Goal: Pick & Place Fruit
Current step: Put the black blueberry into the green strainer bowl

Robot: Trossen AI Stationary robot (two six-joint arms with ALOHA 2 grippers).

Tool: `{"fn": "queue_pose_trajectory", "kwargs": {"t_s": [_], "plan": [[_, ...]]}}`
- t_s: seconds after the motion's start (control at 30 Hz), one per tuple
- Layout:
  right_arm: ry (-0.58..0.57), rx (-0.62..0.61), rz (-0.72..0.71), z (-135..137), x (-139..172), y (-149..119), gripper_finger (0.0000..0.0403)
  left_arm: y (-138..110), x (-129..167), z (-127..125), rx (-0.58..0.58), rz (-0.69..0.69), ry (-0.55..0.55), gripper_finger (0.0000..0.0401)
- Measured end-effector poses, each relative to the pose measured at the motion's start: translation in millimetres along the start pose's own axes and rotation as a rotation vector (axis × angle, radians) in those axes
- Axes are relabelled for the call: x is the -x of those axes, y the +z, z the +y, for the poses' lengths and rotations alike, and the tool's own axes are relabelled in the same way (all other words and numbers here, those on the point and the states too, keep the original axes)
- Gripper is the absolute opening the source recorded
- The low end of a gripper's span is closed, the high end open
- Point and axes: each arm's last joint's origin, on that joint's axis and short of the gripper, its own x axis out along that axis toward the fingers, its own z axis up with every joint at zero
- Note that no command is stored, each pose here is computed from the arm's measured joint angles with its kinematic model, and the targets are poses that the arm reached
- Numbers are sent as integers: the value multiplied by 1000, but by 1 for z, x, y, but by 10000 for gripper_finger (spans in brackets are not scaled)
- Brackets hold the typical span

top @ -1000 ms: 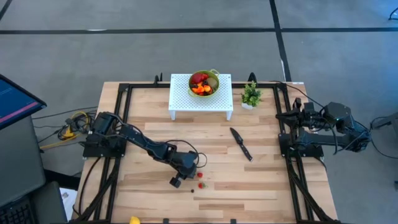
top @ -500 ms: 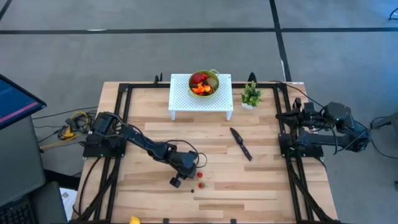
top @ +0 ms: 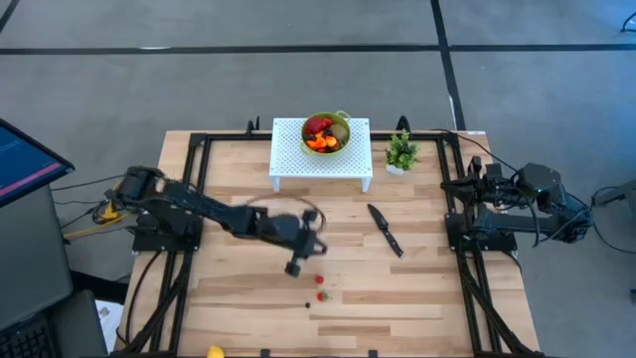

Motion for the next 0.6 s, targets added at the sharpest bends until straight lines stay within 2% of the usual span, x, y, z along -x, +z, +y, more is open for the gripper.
{"fn": "queue_pose_trajectory", "kwargs": {"t_s": [0.2,0.33,0.47,0.6], "plan": [[0,0,-1,0,0,0,17,40,46,54,71,-337,263,56],[0,0,0,0,0,0,17,51,77,92,103,-514,422,56],[0,0,0,0,0,0,17,47,100,127,126,-591,568,56],[1,0,0,0,0,0,17,37,111,154,162,-612,668,56]]}}
